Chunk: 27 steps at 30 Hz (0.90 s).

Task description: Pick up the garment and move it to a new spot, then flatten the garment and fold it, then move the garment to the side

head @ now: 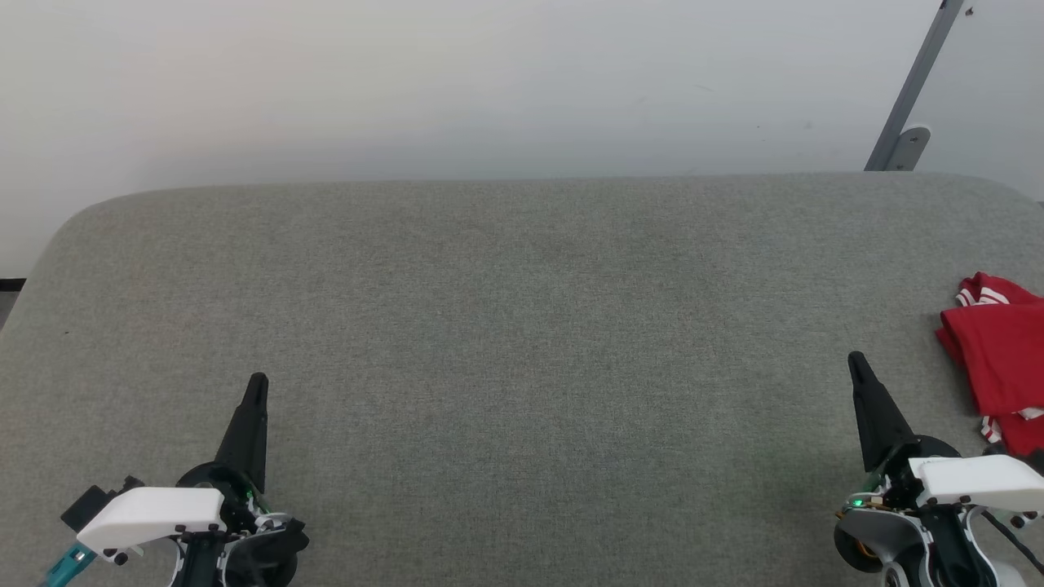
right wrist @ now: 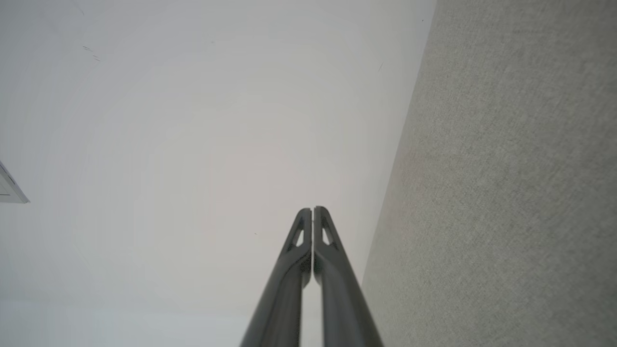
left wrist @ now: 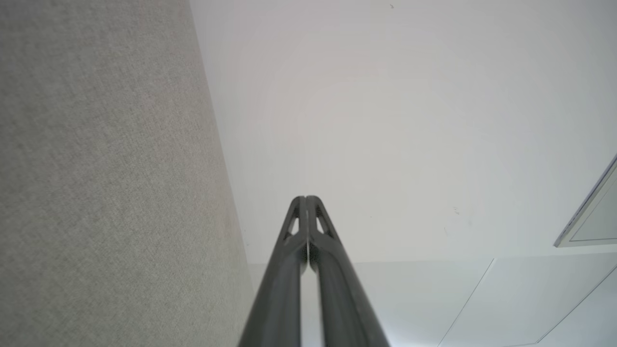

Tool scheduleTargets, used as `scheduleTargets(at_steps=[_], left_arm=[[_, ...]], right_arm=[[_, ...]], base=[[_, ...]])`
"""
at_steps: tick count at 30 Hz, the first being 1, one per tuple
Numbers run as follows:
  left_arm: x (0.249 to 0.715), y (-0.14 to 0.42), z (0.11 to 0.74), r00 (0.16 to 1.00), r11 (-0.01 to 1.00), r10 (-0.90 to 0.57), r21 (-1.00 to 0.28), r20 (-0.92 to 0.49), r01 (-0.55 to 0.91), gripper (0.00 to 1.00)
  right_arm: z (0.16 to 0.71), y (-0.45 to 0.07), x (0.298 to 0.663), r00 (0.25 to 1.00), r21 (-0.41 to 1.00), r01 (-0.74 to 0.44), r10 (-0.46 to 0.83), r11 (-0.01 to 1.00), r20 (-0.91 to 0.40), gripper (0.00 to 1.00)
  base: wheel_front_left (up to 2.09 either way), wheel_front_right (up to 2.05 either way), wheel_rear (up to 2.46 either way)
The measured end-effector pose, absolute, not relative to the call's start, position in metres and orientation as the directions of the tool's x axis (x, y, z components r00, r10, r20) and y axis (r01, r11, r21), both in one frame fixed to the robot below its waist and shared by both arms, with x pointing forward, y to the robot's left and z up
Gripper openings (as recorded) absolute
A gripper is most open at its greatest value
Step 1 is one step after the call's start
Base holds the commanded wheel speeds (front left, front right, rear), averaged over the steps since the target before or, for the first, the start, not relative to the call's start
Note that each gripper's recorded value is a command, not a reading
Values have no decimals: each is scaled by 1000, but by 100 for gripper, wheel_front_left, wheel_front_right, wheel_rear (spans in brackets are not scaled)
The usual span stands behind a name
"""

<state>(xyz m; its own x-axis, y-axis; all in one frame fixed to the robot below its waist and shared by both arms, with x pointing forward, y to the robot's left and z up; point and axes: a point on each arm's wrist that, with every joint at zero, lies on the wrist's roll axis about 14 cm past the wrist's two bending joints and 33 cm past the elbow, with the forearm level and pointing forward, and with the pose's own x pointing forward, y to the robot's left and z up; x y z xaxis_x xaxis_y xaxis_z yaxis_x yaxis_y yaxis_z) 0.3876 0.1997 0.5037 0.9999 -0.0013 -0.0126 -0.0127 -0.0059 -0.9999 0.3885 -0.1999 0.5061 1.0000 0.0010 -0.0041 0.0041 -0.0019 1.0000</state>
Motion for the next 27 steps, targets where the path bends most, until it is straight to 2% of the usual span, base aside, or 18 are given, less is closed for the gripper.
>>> scheduleTargets(at_steps=[27], left_arm=[[388, 200, 504, 1000, -7, -1, -1000, -13, -13, 0]], right_arm=[[506, -200, 388, 1000, 1000, 4, 1, -2, -4, 0]], base=[[0, 0, 0]])
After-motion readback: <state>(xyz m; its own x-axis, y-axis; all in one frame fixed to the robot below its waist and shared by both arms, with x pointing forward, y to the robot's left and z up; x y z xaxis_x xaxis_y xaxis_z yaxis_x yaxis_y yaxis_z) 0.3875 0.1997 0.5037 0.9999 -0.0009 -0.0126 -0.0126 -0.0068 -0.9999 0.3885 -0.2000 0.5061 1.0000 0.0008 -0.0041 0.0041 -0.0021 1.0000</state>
